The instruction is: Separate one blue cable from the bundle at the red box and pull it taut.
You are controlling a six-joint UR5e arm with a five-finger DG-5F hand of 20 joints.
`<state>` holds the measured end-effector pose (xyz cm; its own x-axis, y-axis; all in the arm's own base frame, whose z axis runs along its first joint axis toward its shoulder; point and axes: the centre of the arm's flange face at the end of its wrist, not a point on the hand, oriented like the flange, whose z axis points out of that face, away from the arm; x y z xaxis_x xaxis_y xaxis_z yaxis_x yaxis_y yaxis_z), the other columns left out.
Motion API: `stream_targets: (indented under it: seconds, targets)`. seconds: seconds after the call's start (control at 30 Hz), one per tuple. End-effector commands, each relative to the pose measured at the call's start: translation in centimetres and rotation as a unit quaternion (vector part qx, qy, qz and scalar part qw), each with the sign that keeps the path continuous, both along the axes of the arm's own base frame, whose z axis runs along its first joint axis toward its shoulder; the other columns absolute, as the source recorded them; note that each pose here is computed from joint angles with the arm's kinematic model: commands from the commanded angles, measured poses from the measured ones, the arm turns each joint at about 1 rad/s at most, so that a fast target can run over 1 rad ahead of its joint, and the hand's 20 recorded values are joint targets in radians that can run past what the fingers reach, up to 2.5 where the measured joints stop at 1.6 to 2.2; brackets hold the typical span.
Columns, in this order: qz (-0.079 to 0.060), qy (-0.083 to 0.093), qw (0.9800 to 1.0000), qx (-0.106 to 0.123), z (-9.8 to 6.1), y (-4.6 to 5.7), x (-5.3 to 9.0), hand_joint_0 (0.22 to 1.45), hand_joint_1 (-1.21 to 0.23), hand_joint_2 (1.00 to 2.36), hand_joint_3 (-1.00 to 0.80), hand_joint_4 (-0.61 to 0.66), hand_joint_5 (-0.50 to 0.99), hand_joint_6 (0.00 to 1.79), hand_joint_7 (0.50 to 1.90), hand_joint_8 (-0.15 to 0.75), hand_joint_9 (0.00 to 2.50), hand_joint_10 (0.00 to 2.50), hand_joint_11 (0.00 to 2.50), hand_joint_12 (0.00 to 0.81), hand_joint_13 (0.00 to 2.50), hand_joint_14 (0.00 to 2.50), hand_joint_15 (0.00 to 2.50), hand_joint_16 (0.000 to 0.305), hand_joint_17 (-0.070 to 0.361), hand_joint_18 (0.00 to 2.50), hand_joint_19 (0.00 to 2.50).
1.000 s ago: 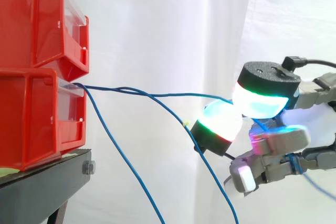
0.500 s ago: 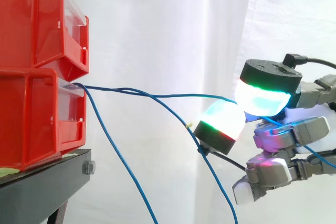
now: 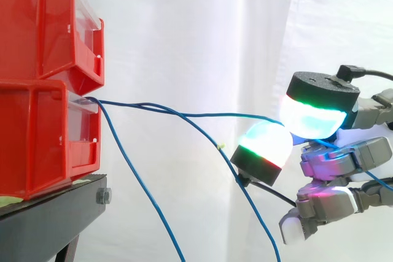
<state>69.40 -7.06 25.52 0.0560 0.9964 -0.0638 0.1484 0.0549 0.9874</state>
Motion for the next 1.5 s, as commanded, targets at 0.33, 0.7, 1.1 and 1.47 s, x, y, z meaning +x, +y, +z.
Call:
stream_targets:
  seconds: [0.33, 0.7, 1.1, 1.47]
  targets:
    - [0.001, -0.004, 1.0000, 0.003, 0.08, 0.01, 0.09, 0.63, -0.61, 1.01, -0.40, 0.01, -0.15, 0.90, 0.98, 0.156, 1.04, 0.92, 1.24, 0.181, 1.03, 0.02, 1.22, 0.008, 0.019, 0.46, 0.64]
    - [0.000, -0.004, 1.0000, 0.004, 0.08, -0.19, 0.07, 0.62, -0.61, 1.01, -0.37, 0.00, -0.14, 0.91, 0.95, 0.155, 1.04, 0.92, 1.25, 0.186, 1.03, 0.02, 1.21, 0.008, 0.018, 0.45, 0.65]
    - [-0.002, -0.010, 0.9999, 0.001, 0.19, -0.31, 0.20, 0.58, -0.52, 1.00, -0.50, 0.03, -0.13, 0.89, 0.92, 0.167, 1.04, 0.85, 1.26, 0.191, 1.02, 0.02, 1.20, 0.009, 0.020, 0.45, 0.65]
    - [-0.006, -0.023, 0.9997, 0.009, 0.40, -0.53, 0.44, 0.61, -0.65, 1.01, -0.38, -0.02, -0.12, 0.87, 0.98, 0.162, 1.06, 0.79, 1.29, 0.189, 1.03, 0.02, 1.19, 0.008, 0.019, 0.47, 0.65]
